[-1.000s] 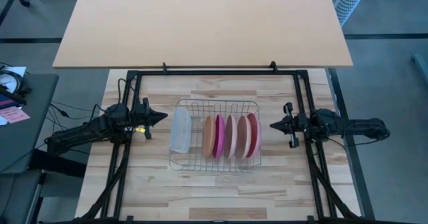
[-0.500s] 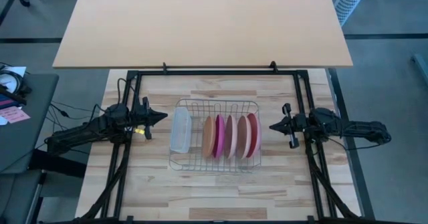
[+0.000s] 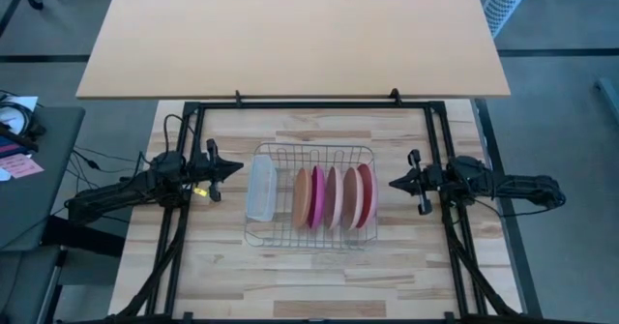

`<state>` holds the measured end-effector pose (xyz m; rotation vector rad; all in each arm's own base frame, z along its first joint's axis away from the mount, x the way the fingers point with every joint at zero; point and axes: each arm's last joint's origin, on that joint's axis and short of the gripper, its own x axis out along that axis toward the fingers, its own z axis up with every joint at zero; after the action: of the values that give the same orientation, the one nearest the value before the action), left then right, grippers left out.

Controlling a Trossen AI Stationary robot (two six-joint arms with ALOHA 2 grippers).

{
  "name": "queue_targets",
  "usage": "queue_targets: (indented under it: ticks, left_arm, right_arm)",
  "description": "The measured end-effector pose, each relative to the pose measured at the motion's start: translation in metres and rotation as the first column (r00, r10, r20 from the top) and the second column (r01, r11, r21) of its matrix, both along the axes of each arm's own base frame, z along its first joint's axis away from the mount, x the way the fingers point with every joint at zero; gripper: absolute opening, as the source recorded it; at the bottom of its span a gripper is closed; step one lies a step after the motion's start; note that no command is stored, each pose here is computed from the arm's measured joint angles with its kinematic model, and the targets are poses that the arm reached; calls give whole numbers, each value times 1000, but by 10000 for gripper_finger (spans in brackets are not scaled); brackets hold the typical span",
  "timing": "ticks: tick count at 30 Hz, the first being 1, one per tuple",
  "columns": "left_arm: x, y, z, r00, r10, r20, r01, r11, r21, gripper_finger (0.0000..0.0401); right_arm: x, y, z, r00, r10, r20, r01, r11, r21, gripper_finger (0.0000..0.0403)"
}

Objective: Sort dishes
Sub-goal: Return to Home Position

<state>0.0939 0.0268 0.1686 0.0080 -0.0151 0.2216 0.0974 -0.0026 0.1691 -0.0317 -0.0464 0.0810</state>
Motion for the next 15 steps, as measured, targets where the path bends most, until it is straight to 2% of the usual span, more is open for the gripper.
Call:
queue_targets:
  ticks: [6, 15]
  left_arm:
    - [0, -1, 1, 999, -24, 21, 24, 1000, 4, 0]
    - [1, -4, 2, 994, -105, 44, 107, 993, -42, 0]
  right_arm:
    - [0, 0, 0, 1000, -1, -2, 1, 1000, 1, 12]
    - [0, 0, 0, 1000, -1, -3, 1, 1000, 1, 12]
